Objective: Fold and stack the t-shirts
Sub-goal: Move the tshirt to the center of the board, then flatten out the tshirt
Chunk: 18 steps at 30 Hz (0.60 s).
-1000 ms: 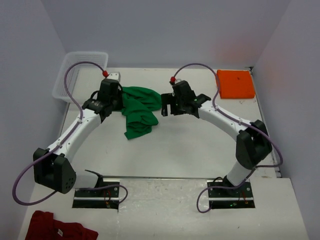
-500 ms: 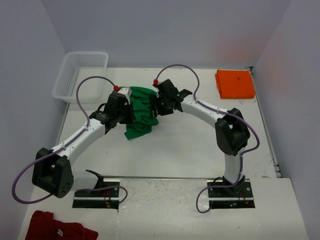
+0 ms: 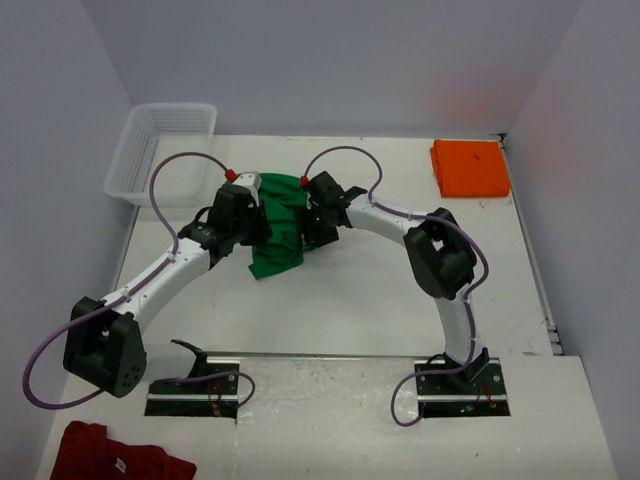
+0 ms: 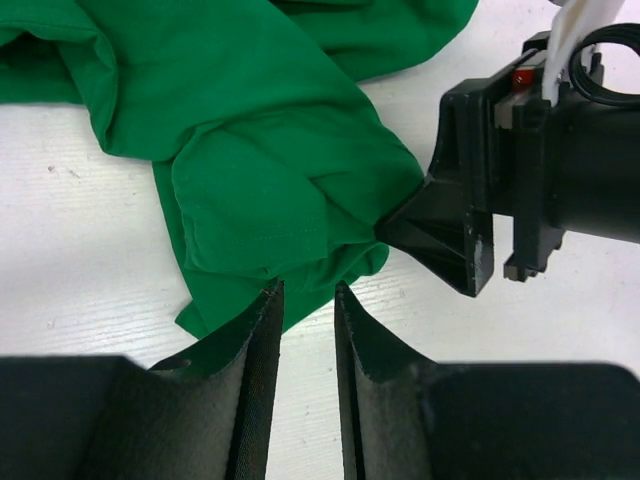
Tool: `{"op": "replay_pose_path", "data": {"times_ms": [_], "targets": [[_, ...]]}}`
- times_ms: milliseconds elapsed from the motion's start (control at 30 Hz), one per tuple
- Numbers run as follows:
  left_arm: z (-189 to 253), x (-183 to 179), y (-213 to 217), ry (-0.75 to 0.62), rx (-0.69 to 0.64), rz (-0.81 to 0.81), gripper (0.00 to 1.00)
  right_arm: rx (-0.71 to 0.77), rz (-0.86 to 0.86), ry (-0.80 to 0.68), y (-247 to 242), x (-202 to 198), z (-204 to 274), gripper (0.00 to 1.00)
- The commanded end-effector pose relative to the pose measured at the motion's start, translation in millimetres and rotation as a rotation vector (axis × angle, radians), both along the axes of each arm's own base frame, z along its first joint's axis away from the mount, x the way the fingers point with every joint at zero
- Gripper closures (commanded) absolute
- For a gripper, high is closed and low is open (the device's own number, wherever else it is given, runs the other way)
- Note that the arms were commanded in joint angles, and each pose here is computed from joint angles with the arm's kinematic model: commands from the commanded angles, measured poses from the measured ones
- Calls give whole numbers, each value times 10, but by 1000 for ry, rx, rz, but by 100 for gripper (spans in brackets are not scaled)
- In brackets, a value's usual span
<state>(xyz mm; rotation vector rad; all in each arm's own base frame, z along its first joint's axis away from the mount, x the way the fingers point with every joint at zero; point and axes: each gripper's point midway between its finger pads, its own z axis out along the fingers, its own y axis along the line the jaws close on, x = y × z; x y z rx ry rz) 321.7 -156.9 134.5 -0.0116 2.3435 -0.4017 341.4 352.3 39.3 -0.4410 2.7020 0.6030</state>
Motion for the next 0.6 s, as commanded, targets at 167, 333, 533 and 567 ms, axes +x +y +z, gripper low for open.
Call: {"op": "replay_pose_path", "data": {"times_ms": [167,333,533,567], "targets": [[104,49,31,-60,1,22,72,68,7,-40,223,147,187,79],[18,79,126,-52,34,77,72,-1,-27,-83,72,194,235,100],[3,322,223,-79,61,204,57,-45,-79,-154,-246,64,589,100],[-27,377,273,-74,90,235,51,-58,-79,-151,-311,19,572,100]]}}
